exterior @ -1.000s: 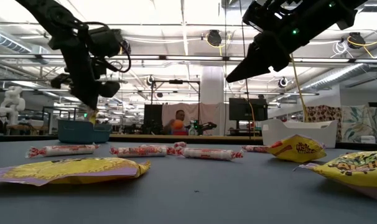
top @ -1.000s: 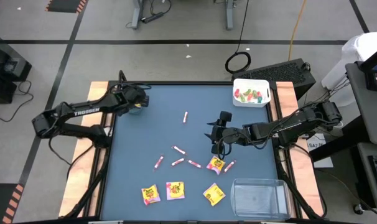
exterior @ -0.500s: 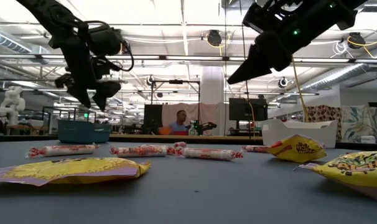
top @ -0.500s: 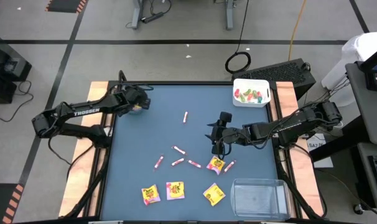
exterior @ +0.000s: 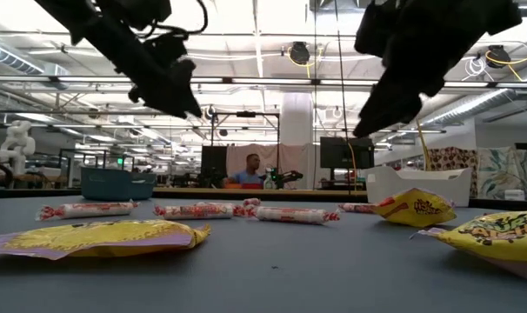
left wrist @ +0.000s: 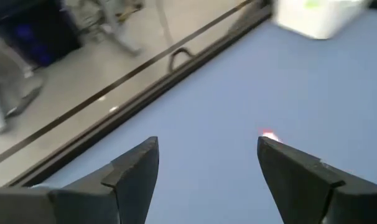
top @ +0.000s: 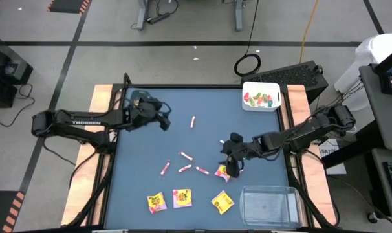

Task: Sort candy
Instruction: Put the yellow candy pack into the blue bin

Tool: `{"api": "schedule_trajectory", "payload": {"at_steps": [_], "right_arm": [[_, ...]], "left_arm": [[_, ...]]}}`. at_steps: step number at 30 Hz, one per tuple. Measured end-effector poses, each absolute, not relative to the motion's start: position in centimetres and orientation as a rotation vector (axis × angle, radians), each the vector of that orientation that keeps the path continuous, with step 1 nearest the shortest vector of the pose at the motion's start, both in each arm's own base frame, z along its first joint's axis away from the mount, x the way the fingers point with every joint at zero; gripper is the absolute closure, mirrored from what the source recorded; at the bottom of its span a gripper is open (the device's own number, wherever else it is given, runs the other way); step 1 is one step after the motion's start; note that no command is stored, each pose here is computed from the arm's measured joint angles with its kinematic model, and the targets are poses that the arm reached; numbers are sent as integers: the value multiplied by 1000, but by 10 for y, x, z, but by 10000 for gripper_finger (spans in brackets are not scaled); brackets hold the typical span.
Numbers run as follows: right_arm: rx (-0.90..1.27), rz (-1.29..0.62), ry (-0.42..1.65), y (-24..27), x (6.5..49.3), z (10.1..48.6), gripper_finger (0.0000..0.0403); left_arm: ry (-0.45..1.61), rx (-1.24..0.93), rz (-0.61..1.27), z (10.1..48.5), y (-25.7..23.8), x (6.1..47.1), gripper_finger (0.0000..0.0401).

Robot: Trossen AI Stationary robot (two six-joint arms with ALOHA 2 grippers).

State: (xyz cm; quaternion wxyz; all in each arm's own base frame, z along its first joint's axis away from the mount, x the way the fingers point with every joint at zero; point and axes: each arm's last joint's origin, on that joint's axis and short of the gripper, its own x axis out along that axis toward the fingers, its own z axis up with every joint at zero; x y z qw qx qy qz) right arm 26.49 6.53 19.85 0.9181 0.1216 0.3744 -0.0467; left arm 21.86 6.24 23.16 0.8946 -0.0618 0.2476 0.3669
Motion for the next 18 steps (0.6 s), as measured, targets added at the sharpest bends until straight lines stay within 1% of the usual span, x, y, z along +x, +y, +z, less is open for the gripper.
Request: {"api": "schedule_trajectory", "payload": {"at_steps": [4, 10, 13, 18], "right_arm": [[284, -66, 808, 81, 261, 204, 127], [340, -67, 825, 97, 257, 200, 77], [321, -76, 841, 105, 258, 194, 70], [283, -61, 923, 115, 270, 176, 69]], "left_arm": [[450, -113, 650, 237, 38, 227, 125], [355, -108, 501, 245, 5, 235, 125], [342, -89, 443, 247, -7, 235, 125], [329, -66, 362, 246, -27, 238, 125]]}}
